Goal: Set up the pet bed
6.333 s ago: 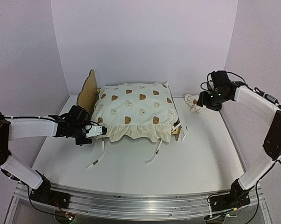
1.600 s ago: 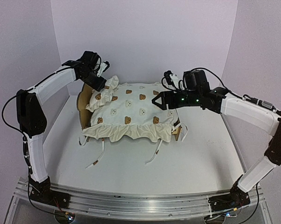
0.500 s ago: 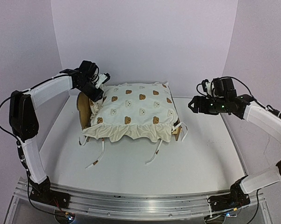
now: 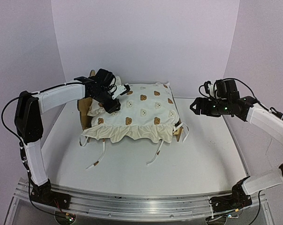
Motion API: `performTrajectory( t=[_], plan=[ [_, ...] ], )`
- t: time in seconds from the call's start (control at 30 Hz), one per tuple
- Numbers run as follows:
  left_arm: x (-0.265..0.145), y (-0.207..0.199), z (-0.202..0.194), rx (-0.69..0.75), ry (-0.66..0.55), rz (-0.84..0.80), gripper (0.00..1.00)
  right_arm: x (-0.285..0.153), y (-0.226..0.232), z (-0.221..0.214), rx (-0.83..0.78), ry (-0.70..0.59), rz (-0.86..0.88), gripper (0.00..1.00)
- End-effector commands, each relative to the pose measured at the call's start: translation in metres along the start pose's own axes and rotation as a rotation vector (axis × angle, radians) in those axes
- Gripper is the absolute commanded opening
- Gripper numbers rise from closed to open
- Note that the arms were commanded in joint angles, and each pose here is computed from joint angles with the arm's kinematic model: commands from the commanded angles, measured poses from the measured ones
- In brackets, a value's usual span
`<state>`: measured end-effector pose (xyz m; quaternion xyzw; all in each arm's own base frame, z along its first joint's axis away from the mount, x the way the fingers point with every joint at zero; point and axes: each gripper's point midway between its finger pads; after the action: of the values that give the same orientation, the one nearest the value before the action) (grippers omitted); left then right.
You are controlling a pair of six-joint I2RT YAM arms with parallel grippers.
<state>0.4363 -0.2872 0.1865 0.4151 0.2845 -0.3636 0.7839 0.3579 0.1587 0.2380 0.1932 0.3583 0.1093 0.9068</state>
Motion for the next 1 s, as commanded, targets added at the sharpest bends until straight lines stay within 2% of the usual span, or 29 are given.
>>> performTrajectory(
  t=[0.0, 0.37, 0.57, 0.73, 0.87, 0.97],
  plan=[
    [-0.005, 0.018, 0.001, -0.005, -0.002, 0.046, 0.61, -0.009, 0.007, 0.003, 0.005, -0.016, 0.034, 0.8],
    [-0.065, 0.048, 0.041, 0.007, -0.154, 0.143, 0.78, -0.01, 0.01, 0.004, -0.006, -0.015, 0.044, 0.8],
    [-0.092, 0.037, 0.064, 0.038, -0.249, 0.092, 0.87, -0.006, 0.011, 0.008, -0.008, -0.016, 0.038, 0.8],
    [-0.111, 0.038, 0.078, 0.036, -0.295, 0.07, 0.89, 0.001, 0.011, 0.011, -0.01, -0.012, 0.024, 0.81],
    [-0.139, 0.055, 0.085, -0.017, -0.326, 0.122, 0.89, 0.002, 0.004, 0.017, -0.025, -0.027, -0.018, 0.81],
    [-0.168, 0.092, 0.061, -0.135, -0.33, 0.194, 0.9, -0.004, -0.021, 0.026, -0.016, -0.048, -0.096, 0.82]
  ],
)
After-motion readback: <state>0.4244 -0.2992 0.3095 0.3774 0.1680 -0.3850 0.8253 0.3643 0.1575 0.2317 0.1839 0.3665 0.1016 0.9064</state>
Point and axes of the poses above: each gripper's point midway between its finger pads, its own x axis out along the fingers, its own y axis along the line the jaws close on, z = x × y, and after that the axes turned 12 degrees about x, right-handed
